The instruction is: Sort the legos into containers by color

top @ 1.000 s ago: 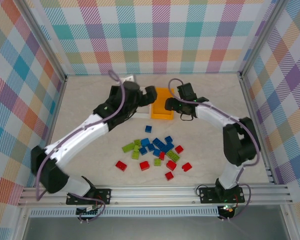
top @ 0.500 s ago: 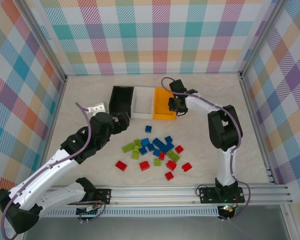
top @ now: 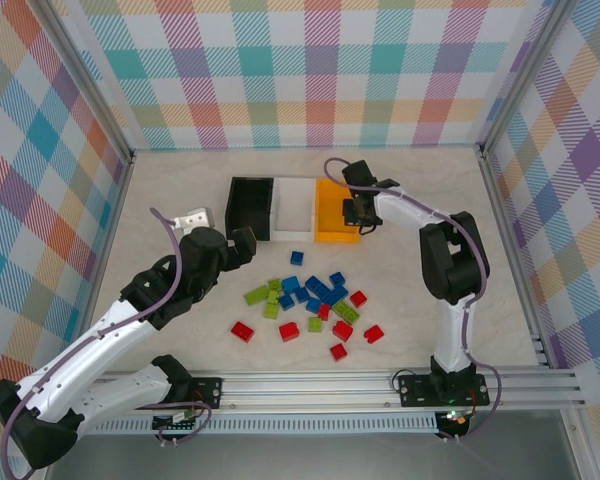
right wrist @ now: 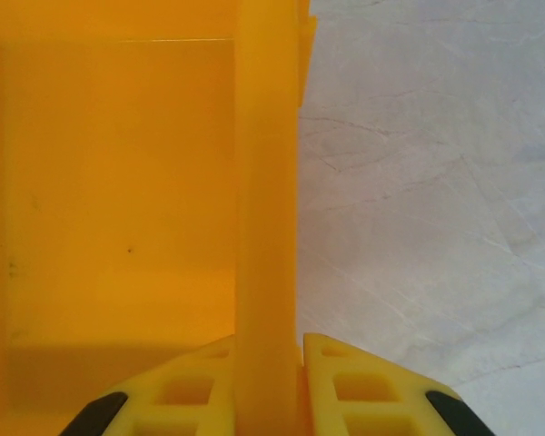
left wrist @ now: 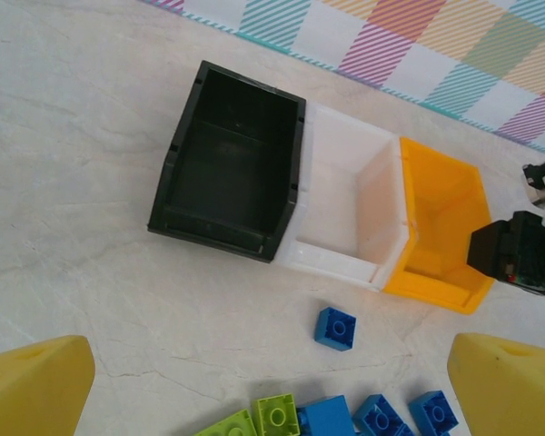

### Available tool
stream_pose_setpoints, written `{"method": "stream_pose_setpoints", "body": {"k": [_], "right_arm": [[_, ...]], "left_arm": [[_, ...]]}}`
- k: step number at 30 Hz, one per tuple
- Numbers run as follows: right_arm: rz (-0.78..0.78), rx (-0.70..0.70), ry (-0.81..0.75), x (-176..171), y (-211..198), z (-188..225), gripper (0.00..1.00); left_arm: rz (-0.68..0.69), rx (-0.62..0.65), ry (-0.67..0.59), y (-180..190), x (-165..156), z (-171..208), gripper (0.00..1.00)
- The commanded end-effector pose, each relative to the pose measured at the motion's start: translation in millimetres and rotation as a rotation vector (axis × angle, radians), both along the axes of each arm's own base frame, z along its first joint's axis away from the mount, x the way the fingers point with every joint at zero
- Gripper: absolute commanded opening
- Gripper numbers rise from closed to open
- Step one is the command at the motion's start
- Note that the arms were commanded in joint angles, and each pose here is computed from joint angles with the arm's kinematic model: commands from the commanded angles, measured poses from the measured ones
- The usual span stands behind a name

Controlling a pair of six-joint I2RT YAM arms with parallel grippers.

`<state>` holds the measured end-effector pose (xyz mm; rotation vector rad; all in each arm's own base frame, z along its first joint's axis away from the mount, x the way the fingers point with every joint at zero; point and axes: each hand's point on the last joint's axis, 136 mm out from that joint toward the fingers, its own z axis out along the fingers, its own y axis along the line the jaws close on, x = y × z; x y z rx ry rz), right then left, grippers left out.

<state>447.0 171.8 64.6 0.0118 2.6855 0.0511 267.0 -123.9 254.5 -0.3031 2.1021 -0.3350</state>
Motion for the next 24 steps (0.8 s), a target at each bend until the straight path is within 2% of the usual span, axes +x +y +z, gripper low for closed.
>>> {"method": "stream_pose_setpoints", "body": {"k": [1,5,14,15,21,24], "right_arm": [[0.101,-0.027,0.009,-14,-5,11,0.0],[0.138,-0.026,0.024,-26,-6,14,0.0],[0.086,-0.035,0.055,-36,-13,3,0.0],[0.08,-0.034,0.054,-37,-14,3,0.03],[0.071,-0.011,0.014,-34,-10,17,0.56],[0.073,0.007,-0.036,-34,-6,40,0.66]], "left_arm": [[0.036,0.004,-0.01,11,-4,-1,1.0],[0.044,0.01,-0.02,15,-5,1,1.0],[0.05,0.022,-0.023,17,-4,-1,1.0],[0.053,0.027,-0.02,17,-4,-2,1.0],[0.052,0.027,-0.02,16,-3,-3,1.0],[0.052,0.025,-0.021,16,-3,0,1.0]]}}
